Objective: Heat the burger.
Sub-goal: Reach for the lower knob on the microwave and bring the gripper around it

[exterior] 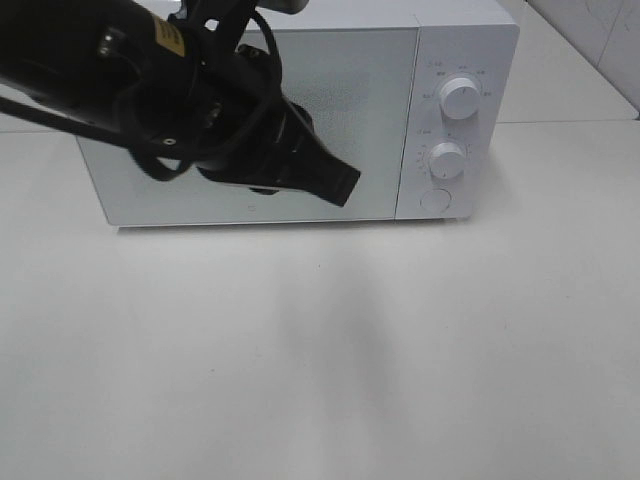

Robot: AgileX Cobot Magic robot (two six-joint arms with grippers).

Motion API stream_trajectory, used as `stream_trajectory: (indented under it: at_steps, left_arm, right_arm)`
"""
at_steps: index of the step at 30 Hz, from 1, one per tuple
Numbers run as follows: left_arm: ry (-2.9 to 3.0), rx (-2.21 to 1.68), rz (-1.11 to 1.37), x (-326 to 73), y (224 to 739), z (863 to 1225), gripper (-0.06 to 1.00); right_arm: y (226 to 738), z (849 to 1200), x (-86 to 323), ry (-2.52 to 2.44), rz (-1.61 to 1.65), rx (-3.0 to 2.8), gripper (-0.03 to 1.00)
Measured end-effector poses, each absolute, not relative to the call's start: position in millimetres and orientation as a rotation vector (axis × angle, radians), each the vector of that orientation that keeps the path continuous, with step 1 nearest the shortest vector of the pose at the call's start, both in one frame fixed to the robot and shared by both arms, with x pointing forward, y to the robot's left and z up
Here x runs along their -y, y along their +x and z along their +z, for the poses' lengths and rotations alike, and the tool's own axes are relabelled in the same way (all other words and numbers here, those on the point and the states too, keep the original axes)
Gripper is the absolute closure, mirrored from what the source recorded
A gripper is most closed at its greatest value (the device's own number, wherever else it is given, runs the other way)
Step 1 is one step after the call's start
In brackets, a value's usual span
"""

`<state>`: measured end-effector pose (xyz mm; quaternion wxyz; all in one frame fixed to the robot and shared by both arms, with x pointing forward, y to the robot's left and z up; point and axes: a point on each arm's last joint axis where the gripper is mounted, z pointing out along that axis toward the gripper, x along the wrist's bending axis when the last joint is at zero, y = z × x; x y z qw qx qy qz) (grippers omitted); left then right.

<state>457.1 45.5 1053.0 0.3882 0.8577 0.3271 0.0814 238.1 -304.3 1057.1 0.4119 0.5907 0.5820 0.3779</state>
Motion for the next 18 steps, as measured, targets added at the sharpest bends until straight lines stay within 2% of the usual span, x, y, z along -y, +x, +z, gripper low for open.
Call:
stream_trajectory:
  at_steps: [1,2,3,4,5,6,7,9,14,18]
  left_arm:
    - [2.182,-0.832,0.207,-45.5,457.1,1053.0,0.93]
    - [2.207,-0.84,0.185,-48.5,453.3,1054.7,0.84]
    - [2.234,-0.874,0.15,-54.5,446.7,1059.3,0.69]
    - [2.234,-0.874,0.15,-54.5,446.7,1059.3,0.69]
    - [2.243,-0.902,0.135,-57.8,443.9,1061.5,0.58]
    - [2.243,-0.902,0.135,-57.8,443.9,1061.5,0.58]
    - [2.244,-0.98,0.115,-64.0,439.8,1065.8,0.33]
    - [2.273,-1.101,0.133,-75.4,436.2,1068.2,0.04]
    - [2.302,-1.246,0.234,-93.3,435.6,1072.3,-0.04]
    - [2.301,-1.338,0.248,-108.9,438.0,1076.1,-0.04]
  right_arm:
    - [238.1,1057.1,304.3,1.486,0.951,-1.464,0.21]
    - [238.1,1057.1,304.3,1.486,0.951,-1.464,0.21]
    - [238.1,1057.1,304.3,1.486,0.951,-1.464,0.21]
    - [238.1,1057.1,304.3,1.486,0.951,-1.464,0.21]
    - [238.1,1057.1,304.3,1.486,0.951,-1.464,0.21]
    - [238.1,1057.1,304.3,1.486,0.951,-1.464,0.21]
    - [238.1,1057.1,304.3,1.486,0.951,-1.464,0.21]
    - [238.1,1057.1,304.3,1.486,0.951,-1.464,0.21]
    - [238.1,1057.1,304.3,1.486,0.951,-1.464,0.21]
    - [238.1,1057.1,304.3,1.486,0.951,-1.464,0.21]
